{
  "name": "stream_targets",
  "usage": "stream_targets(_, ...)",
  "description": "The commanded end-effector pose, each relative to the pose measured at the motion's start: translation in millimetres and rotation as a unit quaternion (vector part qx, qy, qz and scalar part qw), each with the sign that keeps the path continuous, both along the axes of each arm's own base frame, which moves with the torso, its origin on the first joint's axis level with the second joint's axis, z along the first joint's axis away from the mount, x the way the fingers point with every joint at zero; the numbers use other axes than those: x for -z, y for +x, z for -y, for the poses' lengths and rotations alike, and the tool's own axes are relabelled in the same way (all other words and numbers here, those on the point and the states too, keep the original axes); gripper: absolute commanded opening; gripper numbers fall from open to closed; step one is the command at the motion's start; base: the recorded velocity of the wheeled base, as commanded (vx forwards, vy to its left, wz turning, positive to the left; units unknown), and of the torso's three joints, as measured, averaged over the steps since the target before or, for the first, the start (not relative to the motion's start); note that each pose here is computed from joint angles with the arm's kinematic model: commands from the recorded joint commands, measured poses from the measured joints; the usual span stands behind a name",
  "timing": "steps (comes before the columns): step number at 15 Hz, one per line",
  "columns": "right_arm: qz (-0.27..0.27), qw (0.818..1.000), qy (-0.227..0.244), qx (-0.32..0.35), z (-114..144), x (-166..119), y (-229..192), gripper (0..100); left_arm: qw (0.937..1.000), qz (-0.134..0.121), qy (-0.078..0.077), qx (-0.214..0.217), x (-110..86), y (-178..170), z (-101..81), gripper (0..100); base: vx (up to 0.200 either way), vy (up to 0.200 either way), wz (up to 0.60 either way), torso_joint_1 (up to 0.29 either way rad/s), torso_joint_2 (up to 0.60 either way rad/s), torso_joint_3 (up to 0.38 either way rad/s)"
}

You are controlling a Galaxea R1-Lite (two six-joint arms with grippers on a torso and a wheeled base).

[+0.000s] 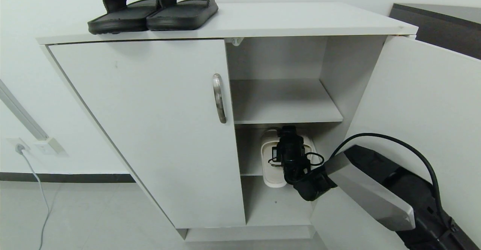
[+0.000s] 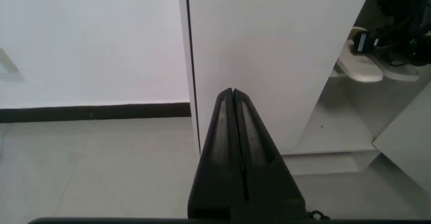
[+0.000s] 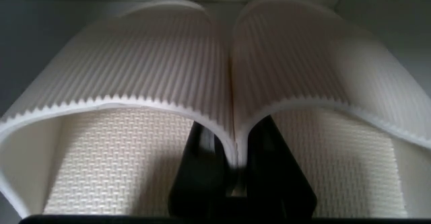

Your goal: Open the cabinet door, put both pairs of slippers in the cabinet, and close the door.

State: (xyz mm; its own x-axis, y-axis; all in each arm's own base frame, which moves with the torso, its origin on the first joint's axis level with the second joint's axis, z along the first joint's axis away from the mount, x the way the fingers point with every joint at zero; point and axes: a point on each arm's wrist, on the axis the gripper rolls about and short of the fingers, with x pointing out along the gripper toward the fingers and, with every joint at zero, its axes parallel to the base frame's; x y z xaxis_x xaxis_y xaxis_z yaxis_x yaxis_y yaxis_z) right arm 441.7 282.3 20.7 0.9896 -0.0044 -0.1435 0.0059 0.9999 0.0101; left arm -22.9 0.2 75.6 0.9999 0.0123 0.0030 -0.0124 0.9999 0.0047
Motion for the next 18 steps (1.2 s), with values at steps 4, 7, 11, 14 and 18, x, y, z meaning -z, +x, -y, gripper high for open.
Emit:
stream_targets(4,0.013,1.000,0.010,0.004,-5.2,-7.6,22.9,0,1.0000,0.000,0.000,-0.001,-0.2,0.1,0.0,0,0.000,0.000,0.00,0.000,0.00,0.000)
stream_targets(7,0.007,1.000,0.006,0.004,-7.0,-3.3,25.6,0,1.0000,0.000,0.000,-0.001,-0.2,0.1,0.0,0,0.000,0.000,0.00,0.000,0.00,0.000)
stream_targets(11,0.003,1.000,0.003,0.004,-7.2,4.1,27.5,0,1.0000,0.000,0.000,-0.001,-0.2,0.1,0.0,0,0.000,0.000,0.00,0.000,0.00,0.000)
stream_targets(14,-0.001,1.000,0.000,0.001,-8.4,4.1,27.5,100,1.0000,-0.001,0.000,-0.001,0.0,0.1,0.0,0,0.000,0.000,0.00,0.000,0.00,0.000)
stream_targets(18,-0.007,1.000,-0.003,0.002,-7.1,5.0,25.7,100,1.0000,-0.001,0.000,-0.001,0.0,0.1,0.0,0,0.000,0.000,0.00,0.000,0.00,0.000)
